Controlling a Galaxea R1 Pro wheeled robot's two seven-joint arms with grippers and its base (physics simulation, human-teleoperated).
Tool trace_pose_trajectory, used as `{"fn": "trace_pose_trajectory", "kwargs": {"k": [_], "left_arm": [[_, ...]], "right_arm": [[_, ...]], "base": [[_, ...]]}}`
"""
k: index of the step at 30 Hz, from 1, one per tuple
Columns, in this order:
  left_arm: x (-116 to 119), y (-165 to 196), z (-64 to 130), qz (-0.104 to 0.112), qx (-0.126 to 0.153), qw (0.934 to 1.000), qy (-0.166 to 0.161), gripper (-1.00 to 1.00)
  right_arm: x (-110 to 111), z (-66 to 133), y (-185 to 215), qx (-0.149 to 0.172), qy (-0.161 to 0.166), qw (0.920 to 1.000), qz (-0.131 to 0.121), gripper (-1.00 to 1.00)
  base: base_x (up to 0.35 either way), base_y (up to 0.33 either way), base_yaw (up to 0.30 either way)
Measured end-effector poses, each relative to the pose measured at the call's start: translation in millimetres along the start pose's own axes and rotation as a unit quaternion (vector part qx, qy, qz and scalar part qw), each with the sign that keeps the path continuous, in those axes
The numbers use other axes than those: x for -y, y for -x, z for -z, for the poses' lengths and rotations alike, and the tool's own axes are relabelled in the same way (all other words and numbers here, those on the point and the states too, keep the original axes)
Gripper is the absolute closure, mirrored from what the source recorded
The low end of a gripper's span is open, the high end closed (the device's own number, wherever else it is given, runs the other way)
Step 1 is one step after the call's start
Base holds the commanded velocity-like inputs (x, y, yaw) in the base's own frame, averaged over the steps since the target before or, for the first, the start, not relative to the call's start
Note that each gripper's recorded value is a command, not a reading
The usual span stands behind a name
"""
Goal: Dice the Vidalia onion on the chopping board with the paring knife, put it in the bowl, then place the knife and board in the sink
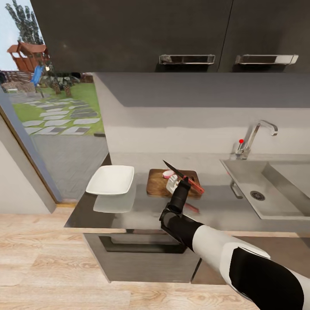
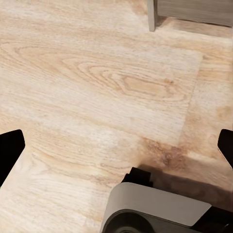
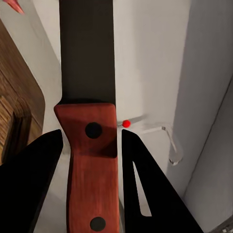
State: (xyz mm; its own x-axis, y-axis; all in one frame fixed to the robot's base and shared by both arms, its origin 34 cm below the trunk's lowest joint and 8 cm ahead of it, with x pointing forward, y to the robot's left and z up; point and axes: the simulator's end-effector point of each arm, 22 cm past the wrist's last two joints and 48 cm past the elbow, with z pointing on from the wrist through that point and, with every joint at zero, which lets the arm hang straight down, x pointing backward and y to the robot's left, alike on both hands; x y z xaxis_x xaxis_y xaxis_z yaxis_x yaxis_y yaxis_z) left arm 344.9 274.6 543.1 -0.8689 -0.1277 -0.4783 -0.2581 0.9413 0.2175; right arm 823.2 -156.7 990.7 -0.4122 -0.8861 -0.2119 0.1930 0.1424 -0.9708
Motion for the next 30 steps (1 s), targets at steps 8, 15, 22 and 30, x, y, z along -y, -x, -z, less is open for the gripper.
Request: {"fn": "trace_pose_trajectory", "kwargs": {"k": [8,15,22,30], "left_arm": [[0,0,0.1,0.000,0.000,1.0000,0.000,-1.00],[0,0,0.0,0.000,0.000,1.0000,0.000,-1.00],[1,0,0.2,0.000,0.000,1.0000,-0.001,-1.00],[1,0,0.2,0.000,0.000,1.0000,-0.001,-1.00]], "right_arm": [[-4,-1.2,-4,-0.004,0.006,1.0000,0.004,1.00],[-19,-1.2,-5,-0.006,0.039,0.9992,0.005,1.00],[-20,-1.1,-5,-0.006,0.042,0.9991,0.005,1.00],[-24,-0.8,-6,-0.007,0.049,0.9988,0.005,1.00]], "base": [[0.007,0.000,0.000],[0.000,0.000,0.000],[0.000,0.000,0.000],[0.000,0.000,0.000]]}}
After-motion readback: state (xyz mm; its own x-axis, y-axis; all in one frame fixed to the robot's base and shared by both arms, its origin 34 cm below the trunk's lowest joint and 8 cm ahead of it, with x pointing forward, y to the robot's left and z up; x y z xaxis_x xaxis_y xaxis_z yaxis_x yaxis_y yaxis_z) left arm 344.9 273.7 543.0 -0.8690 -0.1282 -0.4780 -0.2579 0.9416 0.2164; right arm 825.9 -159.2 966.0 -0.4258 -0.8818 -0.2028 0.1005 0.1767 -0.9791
